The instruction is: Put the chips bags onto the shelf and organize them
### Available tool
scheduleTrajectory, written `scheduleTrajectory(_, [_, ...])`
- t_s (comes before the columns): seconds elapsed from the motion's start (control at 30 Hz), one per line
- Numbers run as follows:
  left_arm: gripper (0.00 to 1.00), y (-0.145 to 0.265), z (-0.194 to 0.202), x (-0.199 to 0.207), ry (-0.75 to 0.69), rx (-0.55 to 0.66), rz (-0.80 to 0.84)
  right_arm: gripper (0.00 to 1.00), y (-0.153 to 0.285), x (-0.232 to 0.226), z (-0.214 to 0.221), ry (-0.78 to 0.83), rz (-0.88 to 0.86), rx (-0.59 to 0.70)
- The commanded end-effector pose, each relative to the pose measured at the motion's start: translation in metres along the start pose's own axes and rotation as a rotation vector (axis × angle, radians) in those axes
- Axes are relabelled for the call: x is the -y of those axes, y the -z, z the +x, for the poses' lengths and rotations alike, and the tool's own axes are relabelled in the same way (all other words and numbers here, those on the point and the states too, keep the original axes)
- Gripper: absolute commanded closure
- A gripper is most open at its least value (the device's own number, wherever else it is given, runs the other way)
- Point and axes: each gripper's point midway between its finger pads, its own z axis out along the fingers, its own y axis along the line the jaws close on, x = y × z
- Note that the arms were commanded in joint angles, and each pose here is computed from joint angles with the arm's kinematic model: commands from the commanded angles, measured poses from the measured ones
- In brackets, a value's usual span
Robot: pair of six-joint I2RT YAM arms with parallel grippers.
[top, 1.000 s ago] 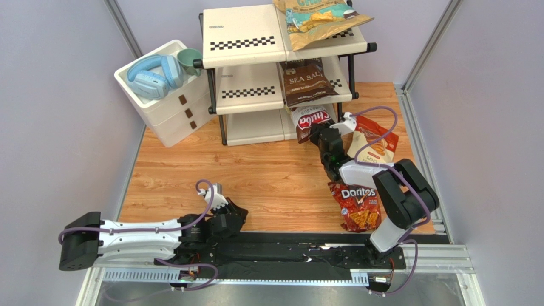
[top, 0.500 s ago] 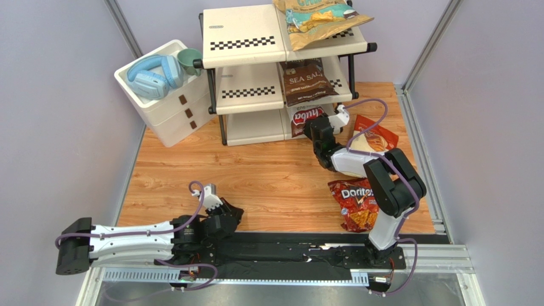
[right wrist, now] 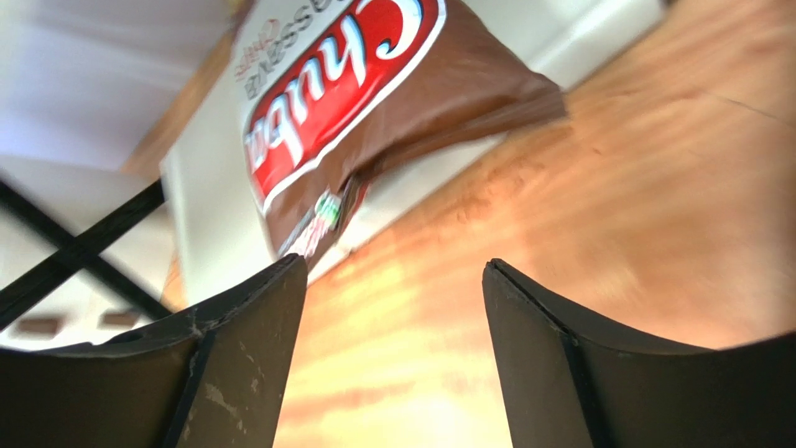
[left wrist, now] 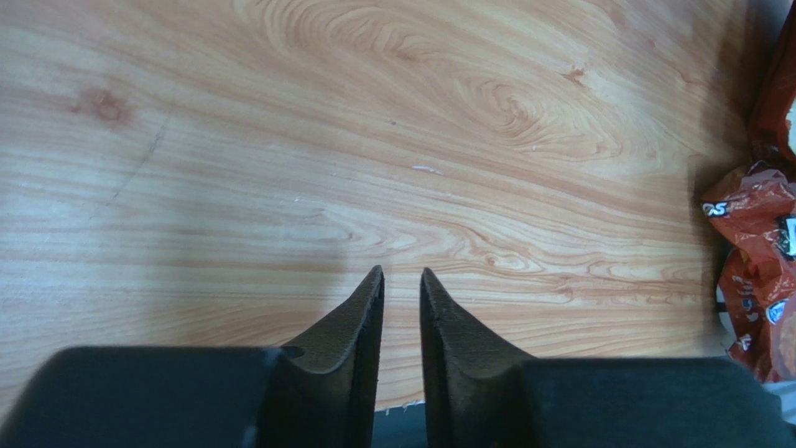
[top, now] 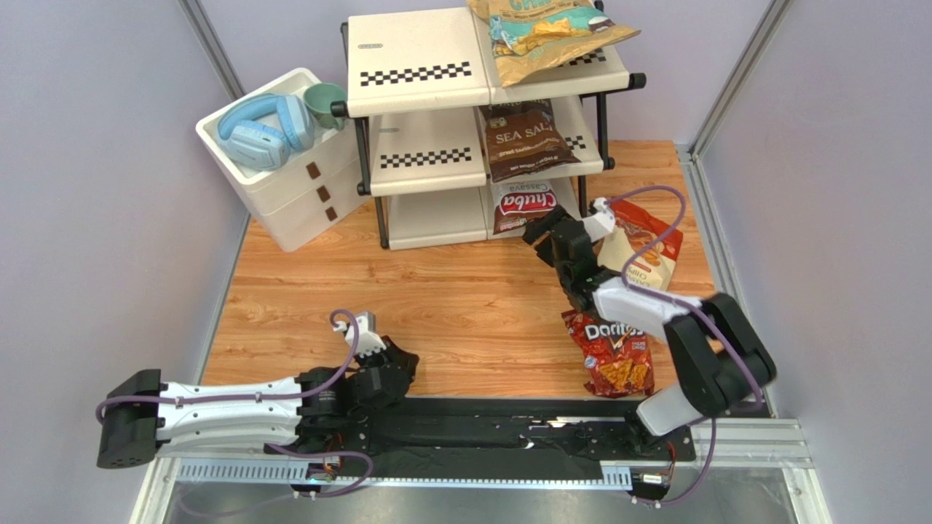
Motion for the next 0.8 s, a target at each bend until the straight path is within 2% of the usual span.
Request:
scheduleTrajectory(0.0, [0.63,0.001,-0.021,0.043,-0.118,0.064,0.083,0.25,0.047,-0.005,-0.017,0.001,-0.066,-0.016])
scheduleTrajectory(0.07, [0.62,-0.004,-0.019,0.064,-0.136,0.038,0.140,0.23,0.074,-0.008,-0.032,0.024,-0.094,-0.008])
scheduleTrajectory(0.1, [0.60,-0.001,-0.022,0.096,-0.162,0.008,0.251,0.22,0.082,-0.009,-0.037,0.043,-0.100,-0.004])
scheduleTrajectory(0.13, [0.59,0.000,-0.021,0.111,-0.192,-0.004,0.301,0.22,0.100,-0.017,-0.055,0.046,-0.132,0.031])
scheduleTrajectory(0.17, [0.58,-0.007,-0.014,0.116,-0.251,-0.025,0.296,0.22,0.110,-0.006,-0.056,0.079,-0.083,0.011])
scheduleTrajectory(0.2, [0.55,-0.006,-0.022,0.140,-0.291,-0.020,0.322,0.22,0.118,-0.003,-0.066,0.095,-0.068,0.037])
scheduleTrajectory(0.27, [0.47,-0.023,-0.012,0.151,-0.379,-0.055,0.308,0.21,0.143,0.007,-0.081,0.137,-0.046,0.056])
scheduleTrajectory(0.3, [0.46,-0.023,-0.009,0.179,-0.356,-0.095,0.401,0.20,0.150,0.014,-0.087,0.136,-0.023,0.075])
scheduleTrajectory(0.33, [0.46,-0.037,-0.015,0.182,-0.328,-0.108,0.412,0.19,0.157,0.017,-0.089,0.138,-0.019,0.076])
scheduleTrajectory(0.37, [0.46,-0.054,0.001,0.181,-0.324,-0.165,0.416,0.19,0.170,0.022,-0.094,0.137,-0.024,0.080])
scheduleTrajectory(0.4, [0.46,-0.055,0.003,0.203,-0.278,-0.198,0.507,0.19,0.177,0.023,-0.094,0.144,-0.030,0.072])
scheduleTrajectory(0.43, [0.45,-0.065,0.003,0.207,-0.256,-0.216,0.515,0.19,0.185,0.033,-0.092,0.159,-0.005,0.053])
scheduleTrajectory(0.47, [0.46,-0.083,0.023,0.200,-0.275,-0.278,0.493,0.19,0.195,0.035,-0.098,0.156,-0.016,0.070])
scheduleTrajectory(0.53, [0.47,-0.087,0.033,0.228,-0.268,-0.337,0.565,0.19,0.205,0.049,-0.100,0.182,0.016,0.077])
scheduleTrajectory(0.57, [0.47,-0.090,0.052,0.233,-0.268,-0.412,0.603,0.19,0.213,0.053,-0.106,0.184,0.013,0.103])
scheduleTrajectory(0.6, [0.47,-0.089,0.054,0.245,-0.247,-0.416,0.664,0.19,0.215,0.060,-0.104,0.189,0.025,0.105])
scheduleTrajectory(0.67, [0.46,-0.089,0.075,0.251,-0.204,-0.497,0.719,0.18,0.220,0.071,-0.099,0.199,0.040,0.092])
scheduleTrajectory(0.77, [0.45,-0.084,0.097,0.265,-0.151,-0.546,0.796,0.18,0.225,0.082,-0.090,0.186,0.038,0.075])
